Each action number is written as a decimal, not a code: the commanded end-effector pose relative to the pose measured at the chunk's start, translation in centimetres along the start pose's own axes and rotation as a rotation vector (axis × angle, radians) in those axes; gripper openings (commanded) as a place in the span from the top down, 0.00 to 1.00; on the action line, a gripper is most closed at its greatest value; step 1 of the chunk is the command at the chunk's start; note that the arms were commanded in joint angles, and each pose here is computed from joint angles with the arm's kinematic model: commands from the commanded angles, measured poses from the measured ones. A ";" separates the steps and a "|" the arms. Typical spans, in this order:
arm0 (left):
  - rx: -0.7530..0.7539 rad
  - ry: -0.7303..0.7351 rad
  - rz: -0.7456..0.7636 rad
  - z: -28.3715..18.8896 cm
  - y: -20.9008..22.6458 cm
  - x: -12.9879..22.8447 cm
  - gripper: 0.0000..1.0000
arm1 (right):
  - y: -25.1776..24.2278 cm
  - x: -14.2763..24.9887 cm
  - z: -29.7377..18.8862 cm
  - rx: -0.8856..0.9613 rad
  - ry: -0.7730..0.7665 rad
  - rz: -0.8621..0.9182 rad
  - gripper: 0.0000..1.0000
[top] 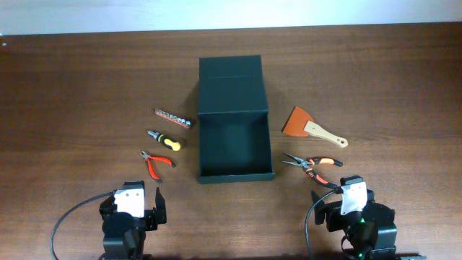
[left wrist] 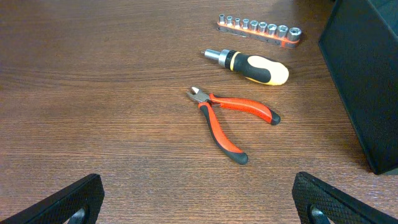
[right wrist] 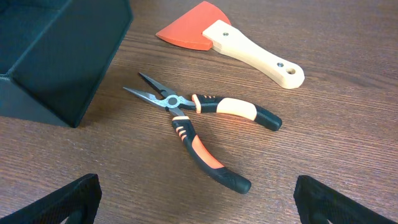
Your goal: Pack container
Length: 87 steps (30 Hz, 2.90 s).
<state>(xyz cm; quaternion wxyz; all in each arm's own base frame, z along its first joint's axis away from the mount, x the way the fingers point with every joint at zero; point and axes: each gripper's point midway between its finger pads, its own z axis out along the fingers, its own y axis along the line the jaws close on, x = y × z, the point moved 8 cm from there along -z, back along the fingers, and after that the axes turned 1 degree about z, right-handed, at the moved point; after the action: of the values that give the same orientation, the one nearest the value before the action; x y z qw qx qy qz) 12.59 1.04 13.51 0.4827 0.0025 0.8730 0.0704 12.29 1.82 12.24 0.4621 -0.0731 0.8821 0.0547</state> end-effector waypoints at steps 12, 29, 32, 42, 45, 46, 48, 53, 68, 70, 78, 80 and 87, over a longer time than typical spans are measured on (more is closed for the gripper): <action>-0.007 -0.002 -0.012 0.1 0.1 0.2 0.01 | -0.3 0.2 0.2 0.025 -0.002 0.005 0.01; -0.007 -0.002 -0.012 0.1 0.1 0.2 0.01 | -0.3 0.2 0.2 0.025 -0.002 0.005 0.01; -0.007 -0.002 -0.012 0.1 0.1 0.2 0.01 | -0.3 0.2 0.2 0.025 -0.002 0.005 0.01; -0.007 -0.002 -0.012 0.1 0.1 0.2 0.01 | -0.3 0.2 0.2 0.025 -0.002 0.005 0.01; -0.007 -0.002 -0.012 0.1 0.1 0.2 0.01 | -0.3 0.2 0.2 0.025 -0.002 0.005 0.01; -0.007 -0.002 -0.012 0.1 0.1 0.2 0.01 | -0.3 0.2 0.2 0.025 -0.002 0.005 0.01; -0.007 -0.002 -0.012 0.1 0.1 0.2 0.01 | -0.3 0.2 0.2 0.025 -0.002 0.005 0.01; -0.007 -0.002 -0.012 0.1 0.1 0.2 0.01 | -0.3 0.2 0.2 0.025 -0.002 0.005 0.01; -0.007 -0.002 -0.012 0.1 0.1 0.2 0.01 | -0.3 0.2 0.2 0.025 -0.002 0.004 0.01; -0.007 -0.002 -0.012 0.1 0.1 0.2 0.01 | -0.3 0.2 0.2 0.025 -0.003 -0.014 0.01; -0.007 -0.002 -0.012 0.1 0.1 0.2 0.01 | 0.1 -5.7 -3.7 0.010 -0.132 0.006 0.01; -0.007 -0.002 -0.012 0.1 0.1 0.2 0.01 | 0.2 -7.8 -5.2 0.005 -0.121 0.008 0.01; -0.007 -0.002 -0.012 0.1 0.1 0.2 0.01 | 0.3 -13.7 -7.4 -0.013 0.088 0.034 0.01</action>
<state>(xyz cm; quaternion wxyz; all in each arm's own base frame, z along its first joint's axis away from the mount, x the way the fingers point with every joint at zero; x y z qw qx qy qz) 12.59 1.04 13.36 0.4809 0.0028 0.8740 0.0702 12.76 1.92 26.26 0.4538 -0.0711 0.8862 0.0602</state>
